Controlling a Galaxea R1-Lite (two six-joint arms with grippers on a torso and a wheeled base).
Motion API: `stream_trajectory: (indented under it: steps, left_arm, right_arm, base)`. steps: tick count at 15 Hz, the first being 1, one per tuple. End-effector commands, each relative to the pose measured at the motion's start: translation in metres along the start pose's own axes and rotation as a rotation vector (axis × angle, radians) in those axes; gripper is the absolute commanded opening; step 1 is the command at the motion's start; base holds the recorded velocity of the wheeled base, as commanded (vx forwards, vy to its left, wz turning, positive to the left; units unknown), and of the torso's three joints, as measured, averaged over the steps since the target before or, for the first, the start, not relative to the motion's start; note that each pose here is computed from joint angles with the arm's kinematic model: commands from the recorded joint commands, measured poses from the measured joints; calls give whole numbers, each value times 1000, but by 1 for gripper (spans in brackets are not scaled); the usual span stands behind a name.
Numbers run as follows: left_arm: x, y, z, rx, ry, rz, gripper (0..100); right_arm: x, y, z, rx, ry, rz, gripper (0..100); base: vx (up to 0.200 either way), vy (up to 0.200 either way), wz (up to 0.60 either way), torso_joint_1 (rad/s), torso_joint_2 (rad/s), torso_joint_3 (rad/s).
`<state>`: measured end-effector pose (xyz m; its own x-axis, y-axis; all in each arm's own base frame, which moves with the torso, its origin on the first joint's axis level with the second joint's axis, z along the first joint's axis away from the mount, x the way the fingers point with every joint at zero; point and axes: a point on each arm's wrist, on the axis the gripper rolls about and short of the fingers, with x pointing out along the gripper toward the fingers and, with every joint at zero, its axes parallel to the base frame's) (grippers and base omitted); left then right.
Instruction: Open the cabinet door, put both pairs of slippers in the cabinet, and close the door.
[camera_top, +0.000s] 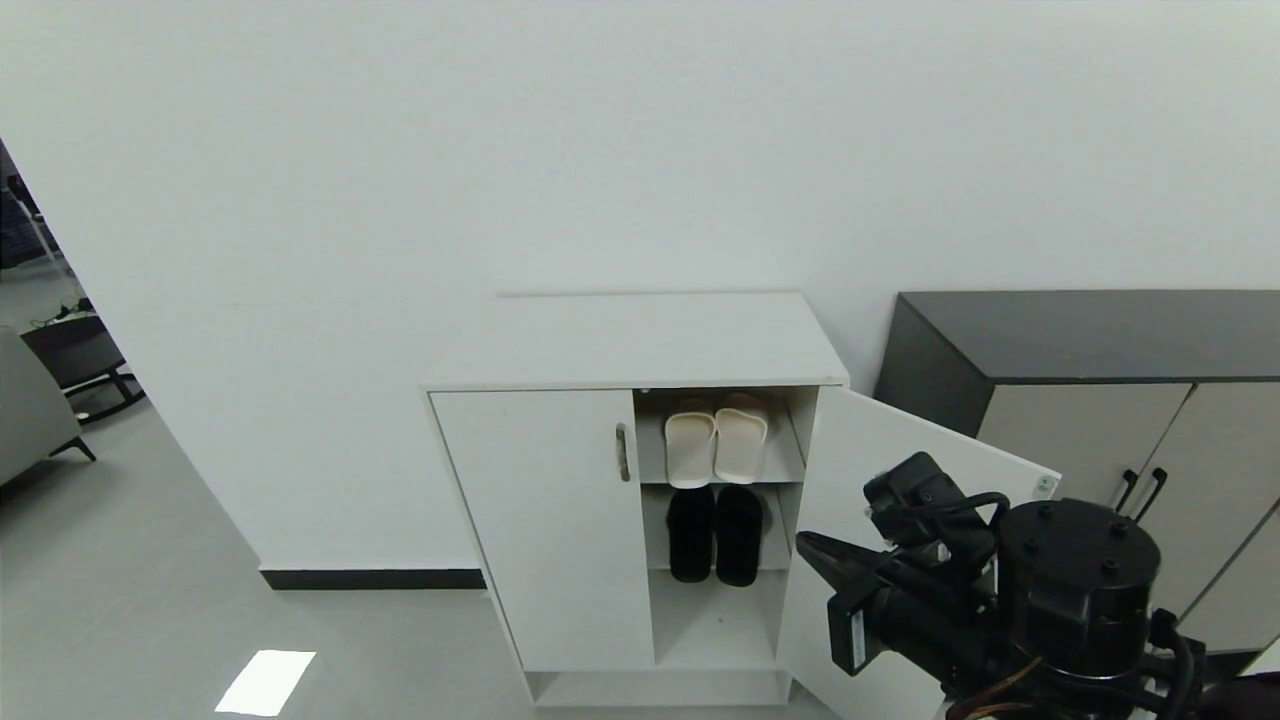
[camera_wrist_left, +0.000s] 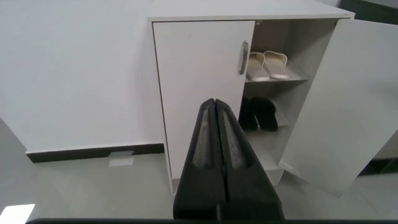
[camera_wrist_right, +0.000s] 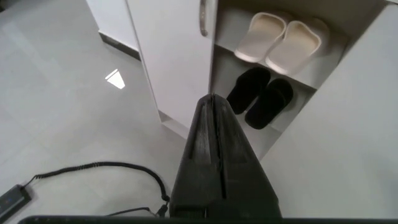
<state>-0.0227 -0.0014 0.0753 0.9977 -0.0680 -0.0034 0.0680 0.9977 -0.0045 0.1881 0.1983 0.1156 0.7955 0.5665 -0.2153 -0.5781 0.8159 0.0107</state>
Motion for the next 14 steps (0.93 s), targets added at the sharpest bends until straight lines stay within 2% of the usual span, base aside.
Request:
stream_trajectory:
  steps: [1,3,8,11,13,14]
  left_arm:
    - [0,0,0,0,1,1,0]
    - [0,0,0,0,1,1,0]
    - [0,0,0,0,1,1,0]
    - [0,0,0,0,1,1,0]
    - [0,0,0,0,1,1,0]
    - [0,0,0,-2,1,1,0]
  right_arm:
    - [0,0,0,0,1,-3,0]
    - [0,0,0,1,-1,-2,0]
    - [1,0,-1,-1,1,-3,0]
    - [2,-1,-2,-7,5,-4,0]
    - [5,-13,-1,-18,7,-52,0]
    - [9,-34,-2,-19,16,-126,0]
  base:
    - [0,0,0,0,0,0]
    - [0,0,0,0,0,0]
    - [-200,0,0,0,3,2]
    - [0,0,0,0,0,0]
    - [0,0,0,0,0,0]
    - [0,0,0,0,0,0]
